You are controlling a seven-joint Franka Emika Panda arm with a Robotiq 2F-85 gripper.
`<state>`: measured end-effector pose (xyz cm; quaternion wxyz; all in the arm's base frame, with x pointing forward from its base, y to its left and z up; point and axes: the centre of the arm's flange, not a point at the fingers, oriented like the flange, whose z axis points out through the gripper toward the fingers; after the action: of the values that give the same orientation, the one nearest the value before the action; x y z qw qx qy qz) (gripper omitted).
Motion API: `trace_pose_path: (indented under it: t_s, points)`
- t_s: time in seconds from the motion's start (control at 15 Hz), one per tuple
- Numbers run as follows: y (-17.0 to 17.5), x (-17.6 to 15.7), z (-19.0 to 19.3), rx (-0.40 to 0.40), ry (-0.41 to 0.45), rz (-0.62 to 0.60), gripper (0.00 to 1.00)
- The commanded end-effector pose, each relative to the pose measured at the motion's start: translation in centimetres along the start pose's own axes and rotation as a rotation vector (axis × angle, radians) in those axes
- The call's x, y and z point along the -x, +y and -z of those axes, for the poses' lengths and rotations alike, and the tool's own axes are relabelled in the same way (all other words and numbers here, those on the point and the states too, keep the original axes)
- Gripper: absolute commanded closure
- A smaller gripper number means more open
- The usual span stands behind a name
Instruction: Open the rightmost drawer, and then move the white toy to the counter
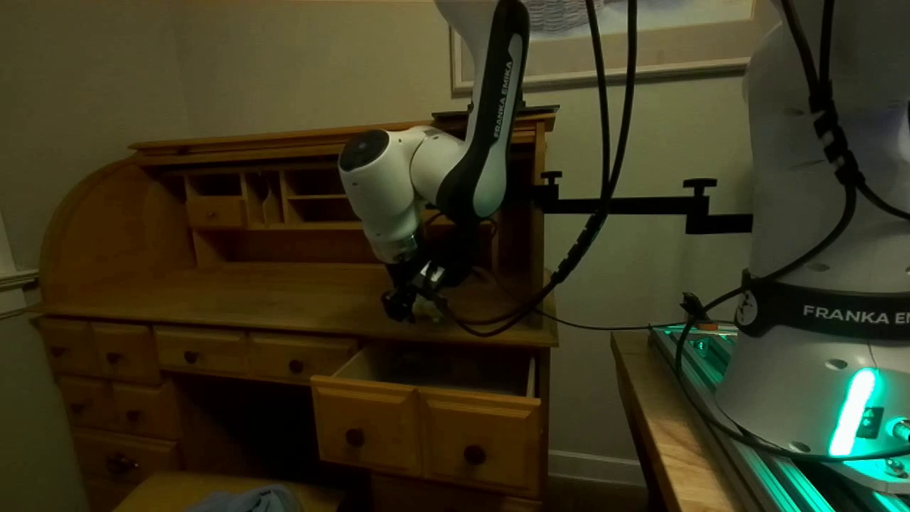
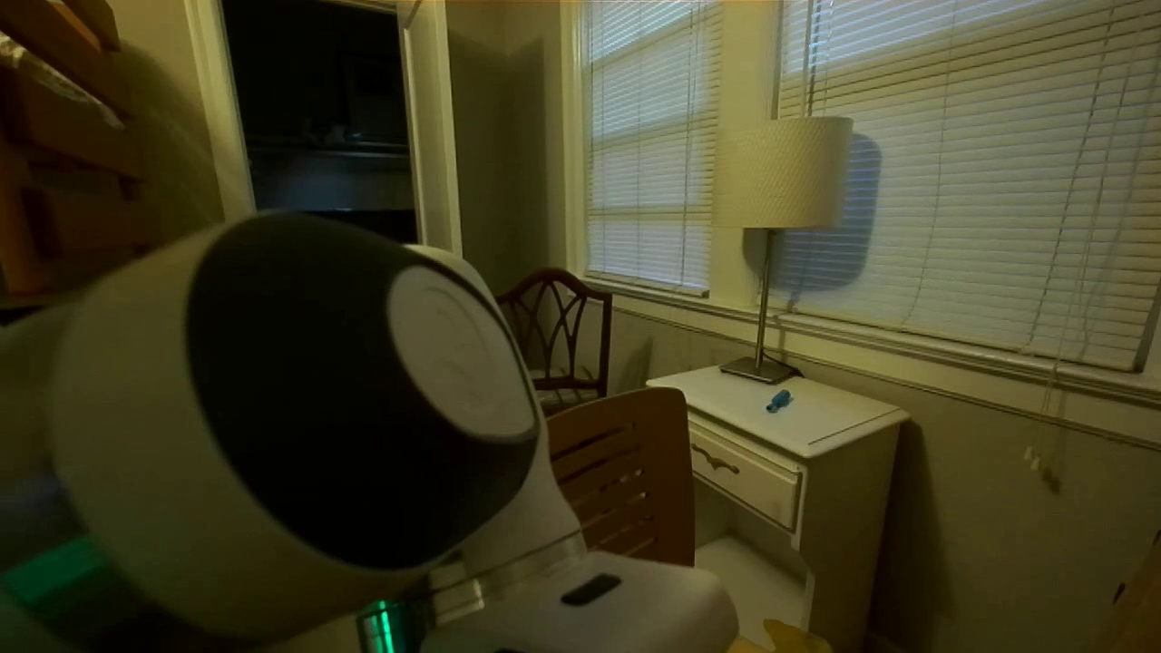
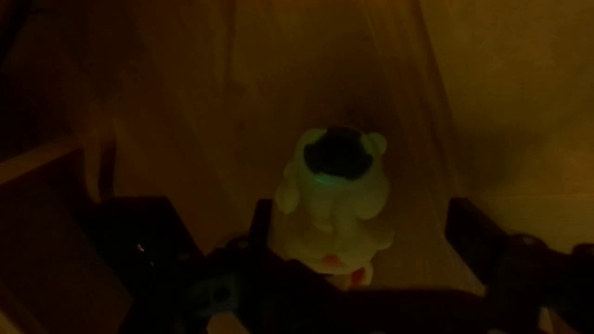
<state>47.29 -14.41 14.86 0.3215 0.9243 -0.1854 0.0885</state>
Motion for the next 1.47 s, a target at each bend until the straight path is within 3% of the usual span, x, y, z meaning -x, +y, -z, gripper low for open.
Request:
trace_pose_path:
  t_s: [0.0, 0.53, 1.07, 1.4]
  points:
    - [-0.7, -0.3, -0.1, -0.039, 0.012, -0.040, 0.00]
    - [-1.7, -0.4, 3.3, -0.029, -0.014, -0.120, 0.00]
    - [-2.6, -1.0, 7.0, -0.252, -0.130, -0.089, 0.00]
    - [-2.1, -0.8, 8.5, -0.350, -0.171, -0.023, 0.00]
